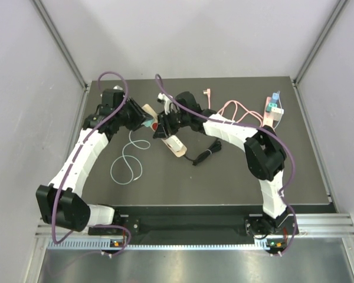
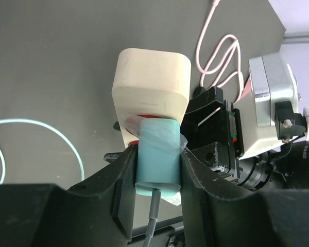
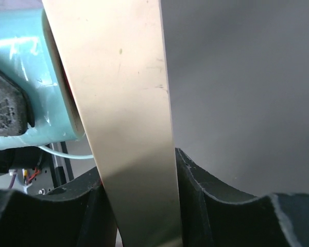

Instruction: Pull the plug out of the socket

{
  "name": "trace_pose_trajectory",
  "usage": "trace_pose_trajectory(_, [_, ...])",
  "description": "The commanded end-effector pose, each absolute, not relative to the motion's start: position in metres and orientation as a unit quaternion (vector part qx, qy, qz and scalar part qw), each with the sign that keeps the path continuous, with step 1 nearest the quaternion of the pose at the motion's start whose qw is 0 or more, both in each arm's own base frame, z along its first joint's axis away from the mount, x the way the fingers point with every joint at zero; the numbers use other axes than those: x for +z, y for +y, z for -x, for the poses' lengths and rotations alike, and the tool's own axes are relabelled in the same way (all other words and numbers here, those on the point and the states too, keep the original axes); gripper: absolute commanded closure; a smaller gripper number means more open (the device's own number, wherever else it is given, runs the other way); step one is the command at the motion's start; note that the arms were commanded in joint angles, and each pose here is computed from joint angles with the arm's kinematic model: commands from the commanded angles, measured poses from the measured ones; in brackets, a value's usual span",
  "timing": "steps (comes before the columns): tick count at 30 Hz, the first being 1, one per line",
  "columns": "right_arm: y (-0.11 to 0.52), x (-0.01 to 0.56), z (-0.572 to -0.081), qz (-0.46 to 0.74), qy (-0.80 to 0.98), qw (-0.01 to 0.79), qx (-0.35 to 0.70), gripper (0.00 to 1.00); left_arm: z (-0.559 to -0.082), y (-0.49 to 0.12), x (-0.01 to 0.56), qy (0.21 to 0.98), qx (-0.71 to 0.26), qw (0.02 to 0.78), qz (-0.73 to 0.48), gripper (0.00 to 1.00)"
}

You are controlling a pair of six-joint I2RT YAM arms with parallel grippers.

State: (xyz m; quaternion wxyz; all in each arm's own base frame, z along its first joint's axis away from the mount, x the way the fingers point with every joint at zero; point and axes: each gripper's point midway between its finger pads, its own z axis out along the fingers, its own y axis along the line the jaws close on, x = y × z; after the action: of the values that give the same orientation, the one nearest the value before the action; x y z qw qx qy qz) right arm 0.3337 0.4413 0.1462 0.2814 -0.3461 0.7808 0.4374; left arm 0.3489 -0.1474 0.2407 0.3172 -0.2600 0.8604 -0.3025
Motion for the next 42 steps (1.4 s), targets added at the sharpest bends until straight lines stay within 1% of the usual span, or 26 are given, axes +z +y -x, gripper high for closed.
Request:
trace_pose_trajectory(1, [0.383, 0.117, -0.411, 0.246, 0.852, 0.339, 0.315, 1.0, -0.319, -0.161, 0.274, 0.868, -0.339, 0.301, 0.201, 1.0])
trace_pose_trajectory(2, [0.383, 0.117, -0.411, 0.246, 0.852, 0.339, 0.314, 1.0, -0.309, -0.175, 0.272, 0.863, -0.389, 0.272, 0.173, 1.0])
trace_pose_trajectory(3, [0.383, 0.116, -0.411, 0.246, 0.852, 0.339, 0.314, 1.0, -0.307, -0.182, 0.278, 0.852, -0.421, 0.266, 0.164, 1.0])
trace_pose_trajectory(4, [0.382, 0.114, -0.411, 0.248, 0.853, 0.338, 0.311, 1.0, -0.314, -0.189, 0.302, 0.819, -0.468, 0.302, 0.138, 1.0])
trace_pose_trajectory(5, [0.381, 0.116, -0.412, 0.247, 0.852, 0.342, 0.311, 1.0, -0.307, -0.193, 0.293, 0.813, -0.493, 0.279, 0.138, 1.0])
trace_pose_trajectory(6, [0.38, 0.115, -0.412, 0.246, 0.852, 0.341, 0.311, 1.0, -0.302, -0.194, 0.301, 0.796, -0.53, 0.253, 0.145, 1.0])
trace_pose_trajectory(7, [0.379, 0.114, -0.411, 0.246, 0.853, 0.34, 0.31, 1.0, -0.302, -0.194, 0.314, 0.779, -0.553, 0.267, 0.129, 1.0])
trace_pose_trajectory(10, [0.375, 0.114, -0.415, 0.243, 0.853, 0.344, 0.308, 1.0, -0.301, -0.183, 0.315, 0.774, -0.561, 0.255, 0.144, 1.0])
trace_pose_trajectory(11, [0.374, 0.113, -0.416, 0.241, 0.854, 0.343, 0.307, 1.0, -0.298, -0.178, 0.311, 0.785, -0.546, 0.239, 0.168, 1.0])
trace_pose_trajectory(12, [0.373, 0.113, -0.416, 0.24, 0.855, 0.343, 0.307, 1.0, -0.301, -0.17, 0.305, 0.799, -0.519, 0.252, 0.171, 1.0])
trace_pose_trajectory(13, [0.373, 0.113, -0.418, 0.239, 0.854, 0.345, 0.307, 1.0, -0.312, -0.156, 0.293, 0.816, -0.469, 0.27, 0.201, 1.0])
trace_pose_trajectory(14, [0.373, 0.112, -0.419, 0.238, 0.855, 0.344, 0.306, 1.0, -0.302, -0.144, 0.284, 0.842, -0.416, 0.248, 0.235, 1.0])
trace_pose_trajectory(15, [0.372, 0.112, -0.418, 0.238, 0.855, 0.343, 0.306, 1.0, -0.3, -0.136, 0.278, 0.859, -0.379, 0.255, 0.23, 1.0])
trace_pose_trajectory(16, [0.373, 0.112, -0.419, 0.238, 0.855, 0.343, 0.306, 1.0, -0.304, -0.121, 0.263, 0.875, -0.324, 0.255, 0.255, 1.0])
trace_pose_trajectory(20, [0.373, 0.111, -0.418, 0.237, 0.856, 0.343, 0.308, 1.0, -0.291, -0.106, 0.247, 0.902, -0.247, 0.245, 0.254, 1.0])
trace_pose_trajectory(22, [0.373, 0.11, -0.417, 0.238, 0.855, 0.342, 0.309, 1.0, -0.289, -0.118, 0.252, 0.902, -0.283, 0.249, 0.211, 1.0])
trace_pose_trajectory(23, [0.373, 0.111, -0.416, 0.24, 0.854, 0.342, 0.311, 1.0, -0.281, -0.138, 0.254, 0.894, -0.341, 0.226, 0.184, 1.0])
trace_pose_trajectory(24, [0.373, 0.111, -0.416, 0.239, 0.854, 0.342, 0.311, 1.0, -0.281, -0.147, 0.258, 0.883, -0.374, 0.223, 0.178, 1.0])
trace_pose_trajectory(25, [0.372, 0.11, -0.416, 0.239, 0.855, 0.341, 0.31, 1.0, -0.289, -0.157, 0.275, 0.86, -0.417, 0.251, 0.156, 1.0])
trace_pose_trajectory(27, [0.372, 0.111, -0.415, 0.239, 0.854, 0.343, 0.31, 1.0, -0.28, -0.174, 0.276, 0.835, -0.483, 0.2, 0.173, 1.0])
trace_pose_trajectory(28, [0.372, 0.111, -0.415, 0.239, 0.854, 0.343, 0.309, 1.0, -0.283, -0.177, 0.283, 0.824, -0.5, 0.202, 0.174, 1.0])
trace_pose_trajectory(30, [0.371, 0.112, -0.415, 0.238, 0.854, 0.346, 0.308, 1.0, -0.284, -0.177, 0.283, 0.817, -0.506, 0.18, 0.21, 1.0])
trace_pose_trajectory(34, [0.37, 0.112, -0.415, 0.237, 0.854, 0.347, 0.306, 1.0, -0.289, -0.165, 0.282, 0.828, -0.462, 0.175, 0.267, 1.0])
trace_pose_trajectory(38, [0.37, 0.111, -0.416, 0.236, 0.855, 0.346, 0.306, 1.0, -0.278, -0.179, 0.295, 0.808, -0.513, 0.134, 0.256, 1.0])
trace_pose_trajectory(39, [0.369, 0.111, -0.416, 0.236, 0.855, 0.347, 0.305, 1.0, -0.277, -0.182, 0.304, 0.797, -0.533, 0.138, 0.249, 1.0])
trace_pose_trajectory(42, [0.37, 0.111, -0.416, 0.235, 0.855, 0.346, 0.306, 1.0, -0.264, -0.185, 0.293, 0.795, -0.542, 0.103, 0.254, 1.0])
